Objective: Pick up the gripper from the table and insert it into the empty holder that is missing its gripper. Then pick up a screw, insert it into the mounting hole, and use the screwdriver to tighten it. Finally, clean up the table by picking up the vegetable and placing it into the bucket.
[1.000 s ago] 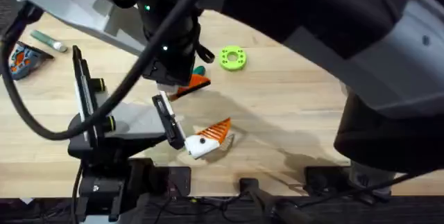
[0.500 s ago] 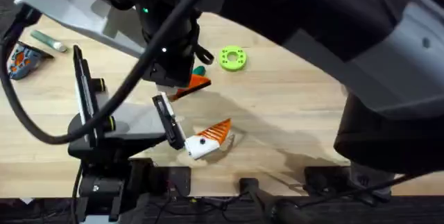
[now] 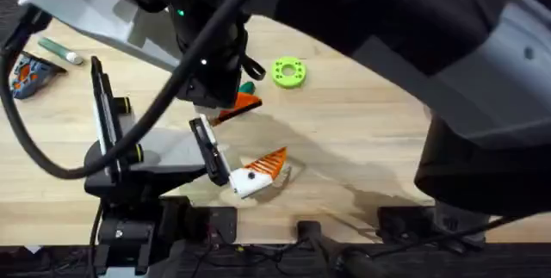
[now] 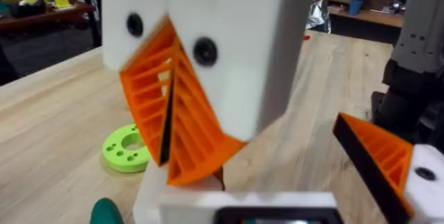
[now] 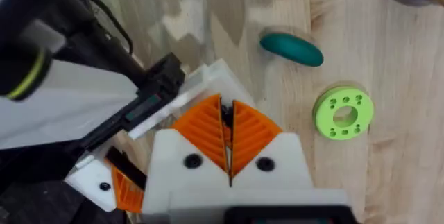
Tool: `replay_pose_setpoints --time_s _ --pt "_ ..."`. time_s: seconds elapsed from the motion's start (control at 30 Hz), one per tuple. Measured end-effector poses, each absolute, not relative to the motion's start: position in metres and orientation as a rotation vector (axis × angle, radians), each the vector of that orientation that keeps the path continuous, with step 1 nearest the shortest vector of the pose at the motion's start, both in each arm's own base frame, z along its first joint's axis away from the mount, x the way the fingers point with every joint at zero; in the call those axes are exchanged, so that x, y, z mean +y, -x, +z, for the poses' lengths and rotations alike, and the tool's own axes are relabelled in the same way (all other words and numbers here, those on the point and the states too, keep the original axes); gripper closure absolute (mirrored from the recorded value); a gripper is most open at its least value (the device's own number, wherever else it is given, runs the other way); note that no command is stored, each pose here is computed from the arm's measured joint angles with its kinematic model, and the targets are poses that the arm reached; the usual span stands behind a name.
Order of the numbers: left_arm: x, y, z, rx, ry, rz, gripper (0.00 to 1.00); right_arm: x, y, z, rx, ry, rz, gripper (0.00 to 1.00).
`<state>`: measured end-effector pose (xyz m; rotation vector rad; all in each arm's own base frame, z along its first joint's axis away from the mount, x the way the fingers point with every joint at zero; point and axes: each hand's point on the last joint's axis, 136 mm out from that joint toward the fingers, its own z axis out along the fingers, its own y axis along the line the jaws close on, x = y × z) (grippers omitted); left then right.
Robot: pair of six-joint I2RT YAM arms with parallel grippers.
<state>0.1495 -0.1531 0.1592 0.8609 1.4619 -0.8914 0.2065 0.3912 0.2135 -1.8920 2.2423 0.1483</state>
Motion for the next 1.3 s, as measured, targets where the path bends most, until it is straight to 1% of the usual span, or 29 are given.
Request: replay_pose_setpoints --time_s 0.47,0.63,0.7,0.87,1.07,1.3 --pt "-0.1531 -0.1495 0.1592 1.462 -0.861 -0.891 0.015 0.3908 -0.2064 0.2135 2.243 1.893 0.148 0.983" --pt "-0.1531 -0.1495 0.1592 1.462 -0.861 -0.891 0.015 0.3906 -0.2056 0.2133 2.245 1.895 0.147 0.932" --pt "-0.1532 -0.1494 0.1592 1.461 -0.862 -0.892 0.015 0.3906 -0.2052 0.2133 2.245 1.896 0.147 0.892" --pt "-0.1534 -0.149 0.1593 1.46 -0.864 -0.894 0.015 0.3899 -0.2065 0.2133 2.244 1.893 0.136 0.83" --pt "-0.1534 -0.149 0.1592 1.461 -0.864 -0.895 0.016 0.3898 -0.2075 0.2133 2.242 1.891 0.13 0.784" --pt "-0.1534 -0.1489 0.1592 1.46 -0.864 -0.894 0.015 0.3896 -0.2078 0.2133 2.242 1.89 0.126 0.774"
